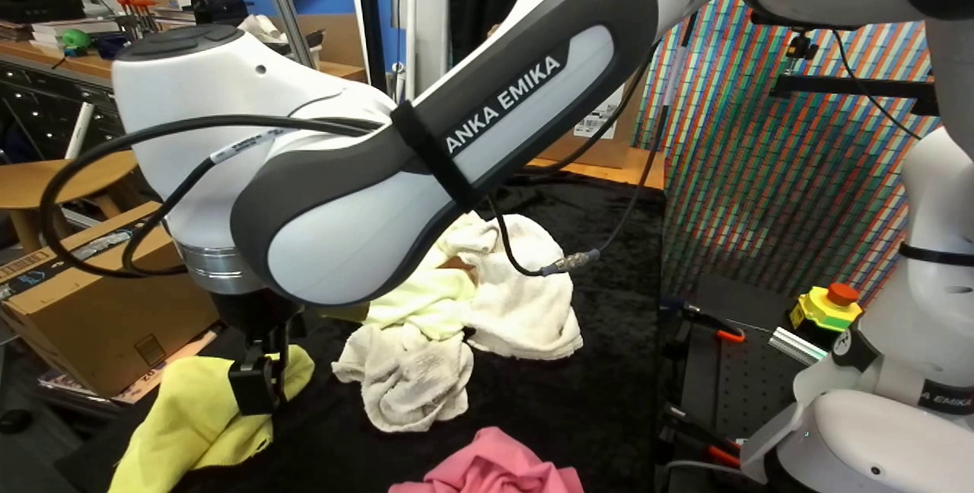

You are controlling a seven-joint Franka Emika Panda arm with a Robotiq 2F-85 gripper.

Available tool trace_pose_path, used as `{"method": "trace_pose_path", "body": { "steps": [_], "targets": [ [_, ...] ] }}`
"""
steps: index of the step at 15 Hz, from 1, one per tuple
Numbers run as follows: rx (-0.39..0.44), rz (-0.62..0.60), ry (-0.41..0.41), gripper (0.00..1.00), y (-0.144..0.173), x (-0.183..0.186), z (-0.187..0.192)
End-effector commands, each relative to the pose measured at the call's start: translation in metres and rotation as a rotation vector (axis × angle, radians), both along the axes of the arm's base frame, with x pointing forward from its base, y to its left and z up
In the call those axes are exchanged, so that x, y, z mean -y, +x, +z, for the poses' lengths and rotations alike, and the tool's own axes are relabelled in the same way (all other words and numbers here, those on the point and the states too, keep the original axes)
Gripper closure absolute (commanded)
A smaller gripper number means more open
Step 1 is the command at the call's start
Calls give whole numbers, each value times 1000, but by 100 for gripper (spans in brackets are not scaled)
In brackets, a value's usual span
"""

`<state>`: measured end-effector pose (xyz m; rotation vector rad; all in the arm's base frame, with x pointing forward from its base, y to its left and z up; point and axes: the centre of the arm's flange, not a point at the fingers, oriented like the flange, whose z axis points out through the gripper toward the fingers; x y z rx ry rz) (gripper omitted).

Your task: Pile the t-shirts and towels on the left side of the table

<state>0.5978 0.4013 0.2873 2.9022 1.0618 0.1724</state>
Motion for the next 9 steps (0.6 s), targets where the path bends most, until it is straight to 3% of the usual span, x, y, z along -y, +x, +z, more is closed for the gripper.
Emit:
{"method": "trace_pose_path", "body": {
  "steps": [1,9],
  "targets": [
    [75,34,24,0,10,-12,0],
    [163,16,29,0,21,-7,-32]
  ]
}}
